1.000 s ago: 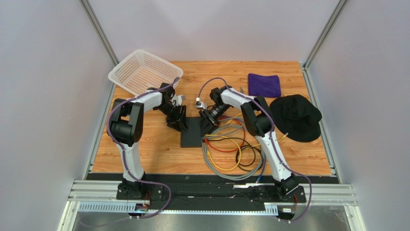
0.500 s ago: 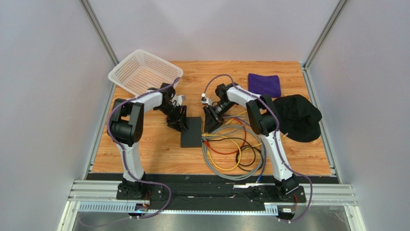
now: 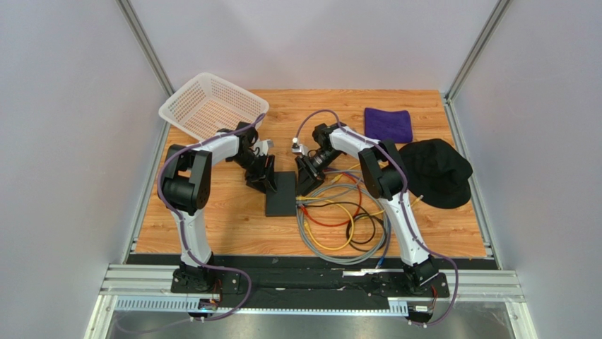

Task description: Pull the plug from the switch port

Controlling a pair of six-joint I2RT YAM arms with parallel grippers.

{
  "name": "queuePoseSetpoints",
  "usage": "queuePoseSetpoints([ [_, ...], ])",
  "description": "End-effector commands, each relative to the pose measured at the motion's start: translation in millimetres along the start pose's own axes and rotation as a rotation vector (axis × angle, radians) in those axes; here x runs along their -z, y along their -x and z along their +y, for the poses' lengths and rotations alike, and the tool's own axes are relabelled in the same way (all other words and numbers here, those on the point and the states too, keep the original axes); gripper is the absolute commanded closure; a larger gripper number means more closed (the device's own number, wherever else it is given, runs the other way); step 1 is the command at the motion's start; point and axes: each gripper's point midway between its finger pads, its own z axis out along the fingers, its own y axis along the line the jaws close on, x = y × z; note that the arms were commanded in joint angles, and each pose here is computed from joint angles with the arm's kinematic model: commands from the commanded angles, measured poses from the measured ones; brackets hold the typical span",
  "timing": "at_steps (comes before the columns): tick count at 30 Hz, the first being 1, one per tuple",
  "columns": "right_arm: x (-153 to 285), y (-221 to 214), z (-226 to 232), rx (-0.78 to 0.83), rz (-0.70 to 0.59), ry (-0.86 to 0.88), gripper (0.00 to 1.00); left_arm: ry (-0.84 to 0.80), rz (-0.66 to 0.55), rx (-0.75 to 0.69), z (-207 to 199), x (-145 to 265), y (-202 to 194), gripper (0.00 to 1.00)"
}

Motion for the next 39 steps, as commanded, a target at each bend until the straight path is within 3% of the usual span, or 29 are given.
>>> queuePoseSetpoints([
  [1,-21.8,-0.5,-29.7,0.062,0.034,-0.065,0.50,0.051,0.016,-0.043,6.9,-8.3,-5.2,0.43],
  [6,-24.1,-7.7,-26.5,0.078,0.058,-0.038,0.50,0.050,0.015,-0.046,6.7,-8.4,-4.9,0.43],
  [13,-28.4,-12.1,-28.4,0.065,0.070,-0.015,0.61,0.049,0.013,-0.050,5.9,-8.2,-4.0,0.43],
  [22,-33.4,-12.3,-26.9,0.082,0.083,-0.009,0.58,0.056,0.017,-0.049,6.7,-8.4,-4.8,0.43],
  [31,-39.1,-16.4,-30.1,0.076,0.110,-0.029,0.66,0.060,0.016,-0.056,6.6,-8.9,-3.8,0.42],
  [36,-40.1,-18.6,-36.9,0.062,0.127,-0.081,0.62,0.063,0.016,-0.063,5.8,-9.4,-4.7,0.42],
  [38,-40.4,-18.3,-42.1,0.055,0.129,-0.111,0.69,0.066,0.016,-0.064,6.6,-9.6,-4.8,0.42],
  [39,-41.5,-19.3,-45.0,0.041,0.133,-0.119,0.79,0.064,0.017,-0.066,6.0,-10.1,-4.7,0.42],
])
